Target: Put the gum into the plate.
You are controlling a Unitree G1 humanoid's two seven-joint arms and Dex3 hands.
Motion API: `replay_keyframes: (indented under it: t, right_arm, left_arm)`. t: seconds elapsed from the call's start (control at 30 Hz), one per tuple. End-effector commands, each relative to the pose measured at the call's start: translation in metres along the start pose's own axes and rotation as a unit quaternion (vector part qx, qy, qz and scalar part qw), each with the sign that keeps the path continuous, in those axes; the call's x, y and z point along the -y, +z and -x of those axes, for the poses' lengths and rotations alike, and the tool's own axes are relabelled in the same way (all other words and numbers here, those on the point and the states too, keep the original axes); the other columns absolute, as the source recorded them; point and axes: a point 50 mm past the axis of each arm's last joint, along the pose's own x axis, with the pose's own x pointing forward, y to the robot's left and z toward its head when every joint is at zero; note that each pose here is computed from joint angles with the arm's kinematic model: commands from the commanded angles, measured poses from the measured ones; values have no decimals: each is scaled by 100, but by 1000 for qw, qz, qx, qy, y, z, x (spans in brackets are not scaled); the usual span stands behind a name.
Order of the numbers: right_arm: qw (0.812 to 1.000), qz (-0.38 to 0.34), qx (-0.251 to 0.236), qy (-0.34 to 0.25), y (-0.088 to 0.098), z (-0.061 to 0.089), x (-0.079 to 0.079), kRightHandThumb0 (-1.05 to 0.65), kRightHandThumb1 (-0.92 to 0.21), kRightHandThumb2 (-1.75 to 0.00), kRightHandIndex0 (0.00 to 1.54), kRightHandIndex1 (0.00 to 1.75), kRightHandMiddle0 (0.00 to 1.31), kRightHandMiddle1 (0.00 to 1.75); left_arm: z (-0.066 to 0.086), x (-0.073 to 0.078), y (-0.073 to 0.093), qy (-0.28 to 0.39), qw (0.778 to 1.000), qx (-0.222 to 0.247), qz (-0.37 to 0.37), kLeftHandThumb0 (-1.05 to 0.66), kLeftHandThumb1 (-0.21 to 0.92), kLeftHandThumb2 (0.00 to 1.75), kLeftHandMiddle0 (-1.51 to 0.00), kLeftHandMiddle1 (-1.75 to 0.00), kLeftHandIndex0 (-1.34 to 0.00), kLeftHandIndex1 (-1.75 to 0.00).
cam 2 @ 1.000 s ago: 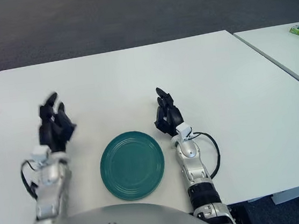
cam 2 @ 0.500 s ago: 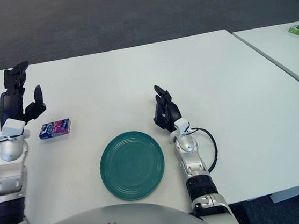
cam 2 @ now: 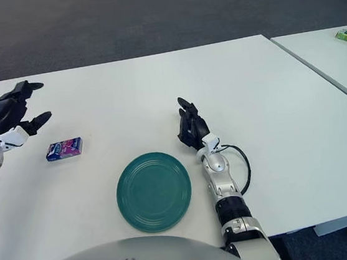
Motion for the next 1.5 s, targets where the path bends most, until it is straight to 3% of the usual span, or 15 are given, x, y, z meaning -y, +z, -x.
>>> replay_keyframes:
  t: [0.0,0.4,0.73,1.47]
  right_arm:
    - [996,-8,-88,-16,-36,22,6,-68,-92,-90,18,2,0,36]
    - [995,-11,-93,-20,-39,21,12,-67,-92,-90,19,1,0,39]
    - [996,-6,-93,-14,-40,21,15,-68,-92,-90,19,1,0,36]
    - [995,-9,-95,-24,-41,22,18,-66,-92,-90,22,2,0,39]
  left_arm:
    - [7,30,-20,-84,996,-18,-20,-103,92,58,-30,0,0,-100]
    - [7,66,-34,-169,985,-15,-20,-104,92,45,-27,0,-1,-106]
    - [0,89,-34,-203,979,-13,-20,-104,92,33,-25,0,0,-101]
    - [-5,137,-33,-247,967,-57,38,-103,92,33,-14,0,0,-89]
